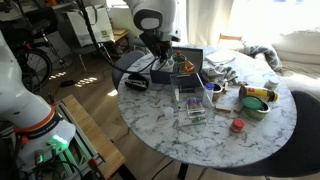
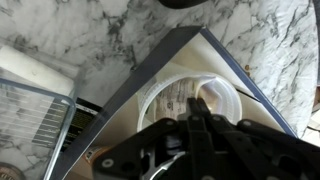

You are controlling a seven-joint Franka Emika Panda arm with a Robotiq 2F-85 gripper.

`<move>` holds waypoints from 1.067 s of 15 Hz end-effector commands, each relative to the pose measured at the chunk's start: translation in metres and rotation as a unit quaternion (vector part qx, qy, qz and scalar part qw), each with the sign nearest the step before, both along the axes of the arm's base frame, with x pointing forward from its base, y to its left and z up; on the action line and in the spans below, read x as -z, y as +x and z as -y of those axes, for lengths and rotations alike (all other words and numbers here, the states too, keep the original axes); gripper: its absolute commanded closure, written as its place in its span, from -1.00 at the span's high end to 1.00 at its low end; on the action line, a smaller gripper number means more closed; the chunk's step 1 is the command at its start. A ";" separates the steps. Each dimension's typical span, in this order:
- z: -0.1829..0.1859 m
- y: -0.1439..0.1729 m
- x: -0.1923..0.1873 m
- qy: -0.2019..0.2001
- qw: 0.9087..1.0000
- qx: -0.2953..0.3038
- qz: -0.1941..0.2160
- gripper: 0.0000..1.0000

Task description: Remove the content from the transparent box and put then in the bowl in the box

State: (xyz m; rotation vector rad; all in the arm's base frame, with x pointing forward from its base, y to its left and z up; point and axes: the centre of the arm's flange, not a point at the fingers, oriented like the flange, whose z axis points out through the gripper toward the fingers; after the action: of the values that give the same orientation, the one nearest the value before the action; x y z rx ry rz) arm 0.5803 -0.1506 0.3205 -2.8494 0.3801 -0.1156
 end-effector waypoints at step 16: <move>0.110 -0.064 -0.062 -0.138 0.984 0.109 -0.026 1.00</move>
State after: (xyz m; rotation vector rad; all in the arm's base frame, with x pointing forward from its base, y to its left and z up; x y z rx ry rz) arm 0.5311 -0.2420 0.3965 -3.0249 0.6186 -0.1886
